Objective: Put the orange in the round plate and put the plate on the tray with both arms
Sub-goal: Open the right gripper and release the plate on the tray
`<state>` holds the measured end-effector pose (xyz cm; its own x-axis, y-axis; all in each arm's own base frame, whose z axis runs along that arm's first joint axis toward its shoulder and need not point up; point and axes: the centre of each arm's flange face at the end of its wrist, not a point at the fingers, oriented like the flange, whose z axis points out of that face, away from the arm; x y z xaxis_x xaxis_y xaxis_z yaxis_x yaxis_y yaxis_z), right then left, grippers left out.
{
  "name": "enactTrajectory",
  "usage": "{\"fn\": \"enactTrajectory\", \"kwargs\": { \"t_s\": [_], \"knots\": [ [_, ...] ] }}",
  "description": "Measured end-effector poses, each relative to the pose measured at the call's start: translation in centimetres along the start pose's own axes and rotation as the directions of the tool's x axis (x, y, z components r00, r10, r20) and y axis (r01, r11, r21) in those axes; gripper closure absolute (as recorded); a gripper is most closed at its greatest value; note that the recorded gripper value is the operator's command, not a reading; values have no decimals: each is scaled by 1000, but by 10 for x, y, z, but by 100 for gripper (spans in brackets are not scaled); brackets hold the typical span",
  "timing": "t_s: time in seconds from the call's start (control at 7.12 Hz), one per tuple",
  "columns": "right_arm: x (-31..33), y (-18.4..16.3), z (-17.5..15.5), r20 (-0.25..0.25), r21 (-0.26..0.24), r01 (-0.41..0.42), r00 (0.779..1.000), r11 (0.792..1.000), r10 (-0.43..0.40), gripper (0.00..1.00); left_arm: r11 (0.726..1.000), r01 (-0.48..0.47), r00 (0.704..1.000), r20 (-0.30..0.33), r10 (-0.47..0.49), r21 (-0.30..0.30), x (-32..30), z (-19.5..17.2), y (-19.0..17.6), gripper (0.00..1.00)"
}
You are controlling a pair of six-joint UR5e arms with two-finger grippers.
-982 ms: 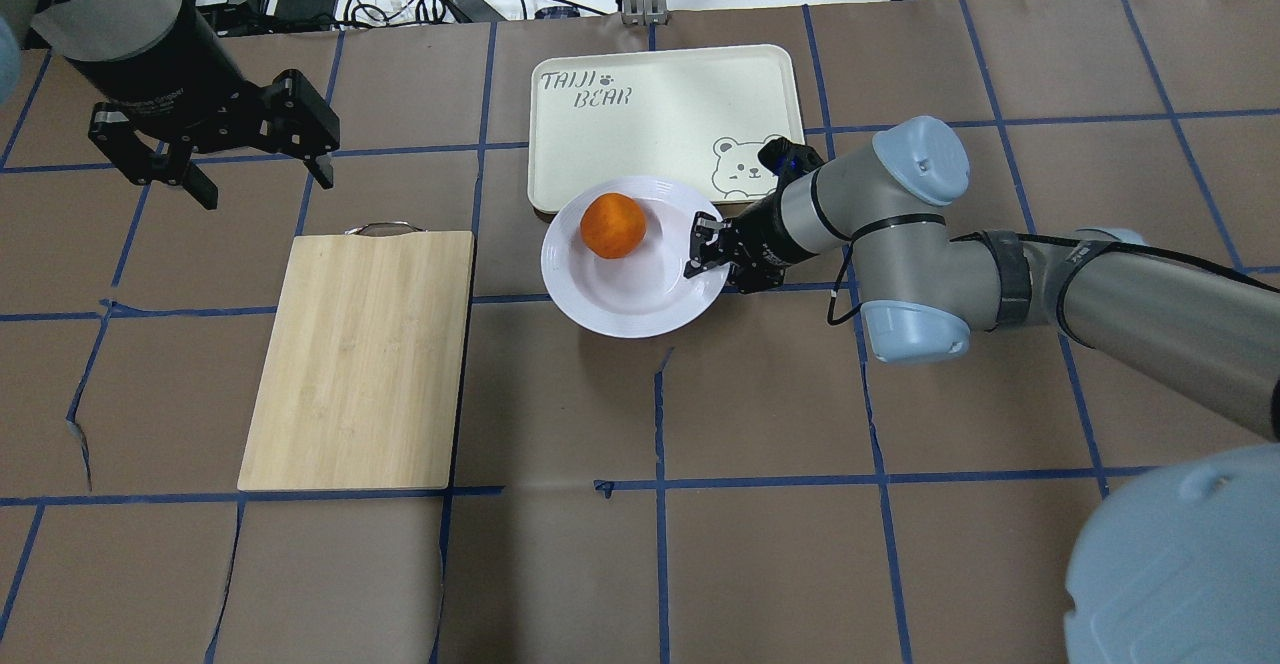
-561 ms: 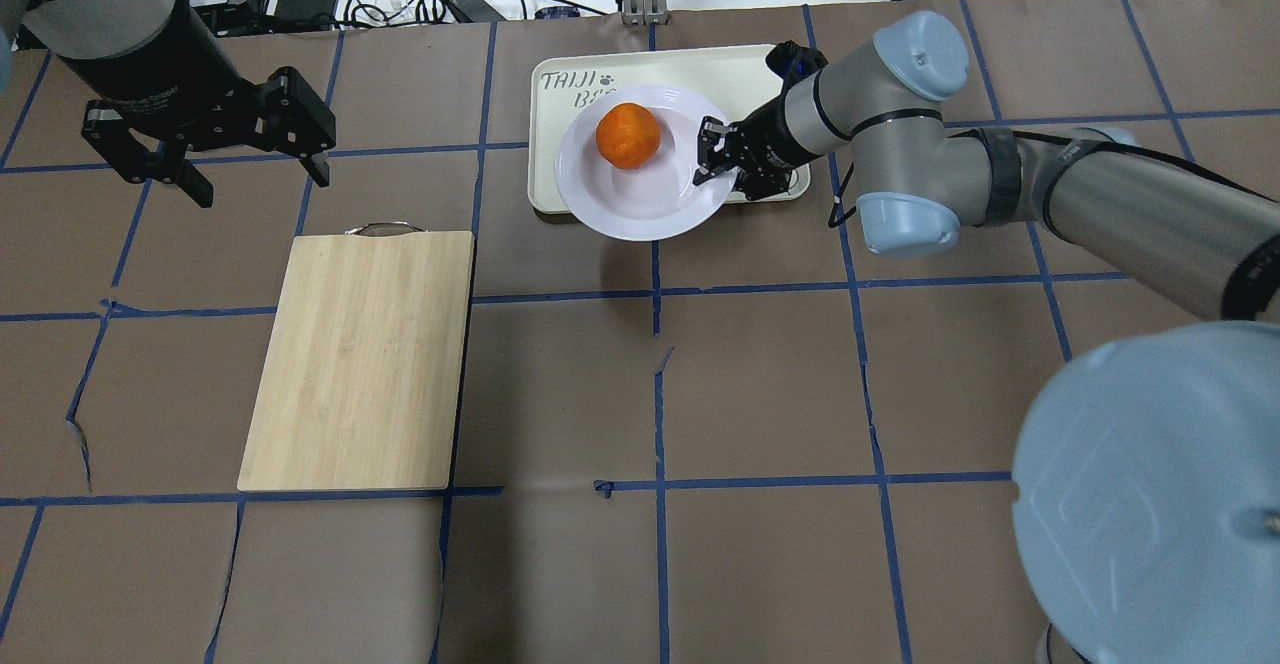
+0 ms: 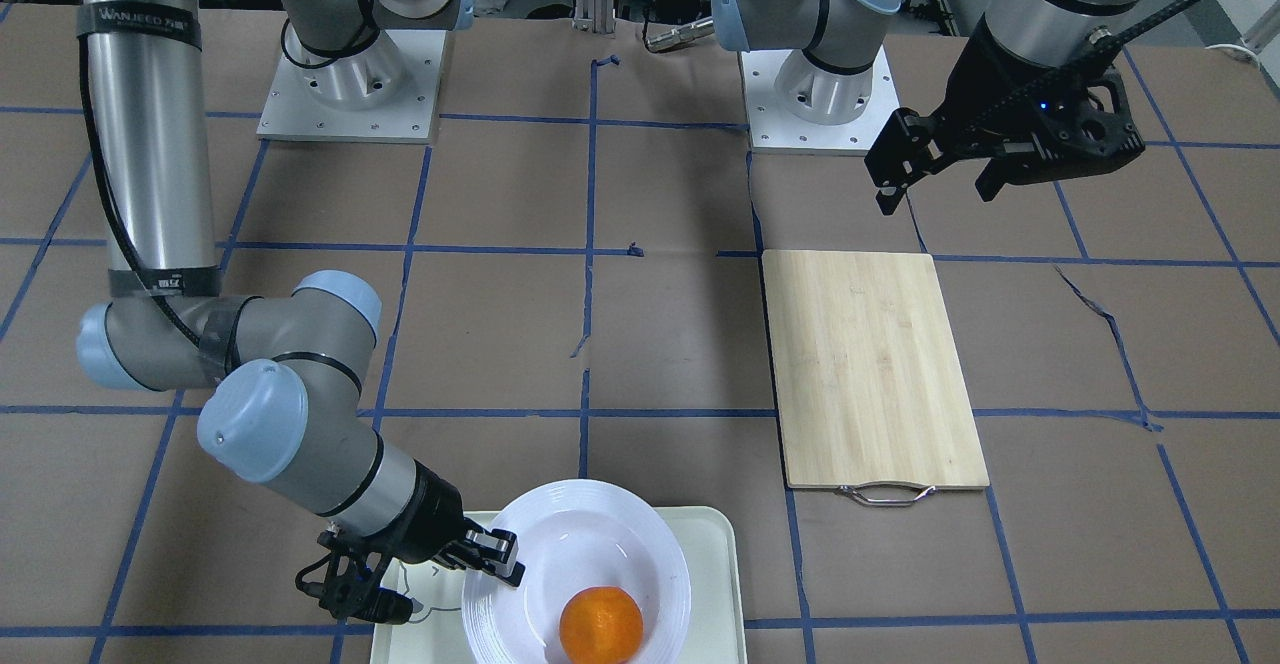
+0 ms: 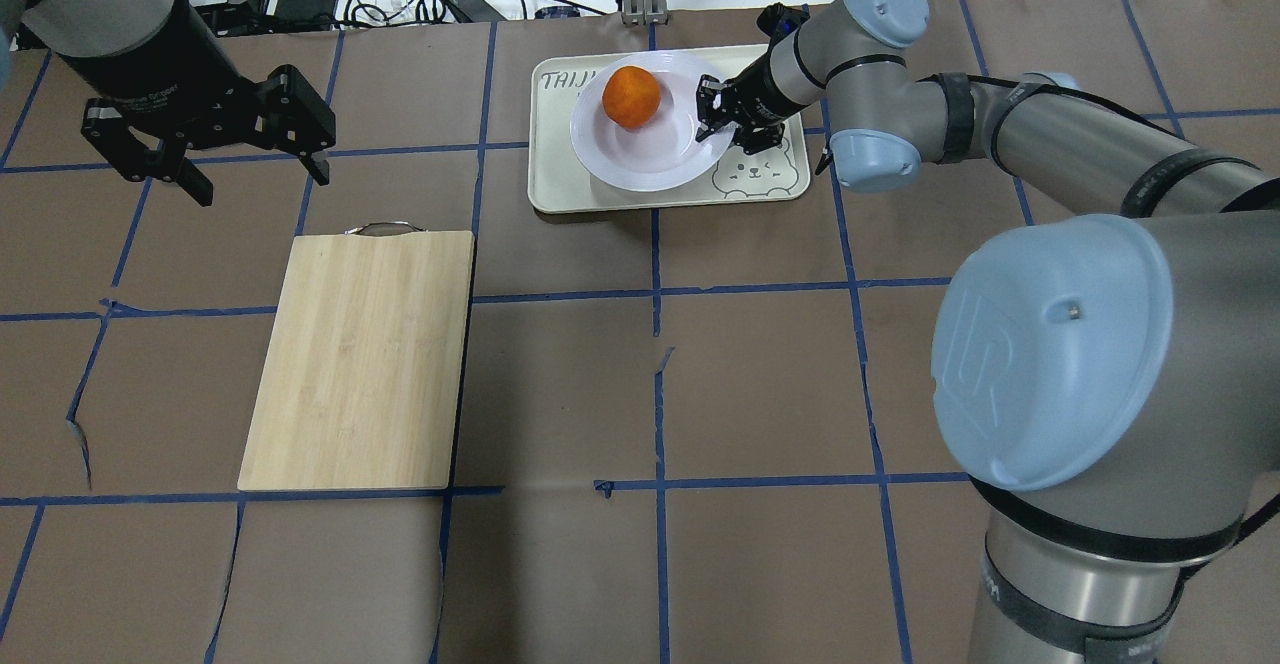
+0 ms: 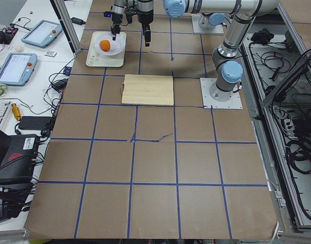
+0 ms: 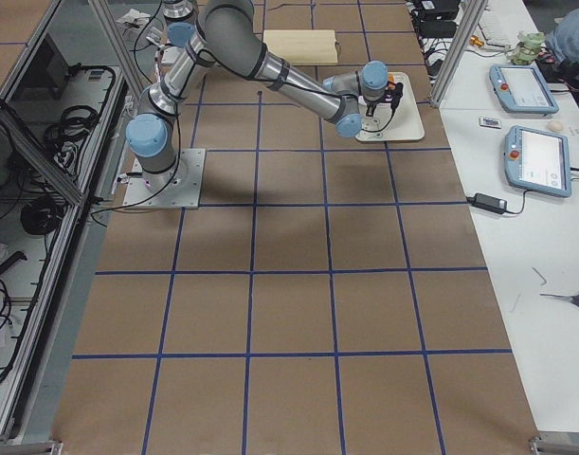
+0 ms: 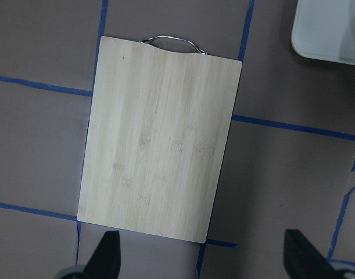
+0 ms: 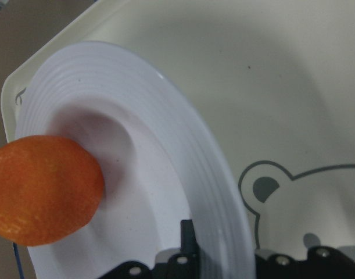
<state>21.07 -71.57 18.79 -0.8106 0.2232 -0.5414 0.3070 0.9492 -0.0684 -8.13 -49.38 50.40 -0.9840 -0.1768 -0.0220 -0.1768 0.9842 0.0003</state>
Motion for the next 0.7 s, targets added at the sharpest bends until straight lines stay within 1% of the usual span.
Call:
{"fn": "enactTrajectory", "kwargs": {
  "t_s": [0.14, 0.28, 0.42, 0.56, 0.7],
  "knots": [
    [4, 0, 5, -9, -4, -6, 1000, 1000, 6, 34, 1000, 1, 1000, 0, -1, 0, 0, 0, 0, 0],
    [6, 0, 7, -15, -5, -8, 1000, 1000, 8, 23, 1000, 3, 1000, 0, -3, 5, -1, 0, -1, 0],
    [6, -2, 4, -25, 5, -5, 1000, 1000, 5, 17, 1000, 3, 1000, -1, -3, 8, -1, 2, -2, 0],
    [4, -7, -2, -45, 28, 4, 999, 1000, -3, 17, 1000, 3, 1000, 0, -3, 6, -1, 3, -2, 0],
    [2, -14, -13, -75, 48, 10, 997, 999, -6, 17, 1000, 3, 1000, 0, -3, 4, -1, 5, -2, 0]
  ]
}}
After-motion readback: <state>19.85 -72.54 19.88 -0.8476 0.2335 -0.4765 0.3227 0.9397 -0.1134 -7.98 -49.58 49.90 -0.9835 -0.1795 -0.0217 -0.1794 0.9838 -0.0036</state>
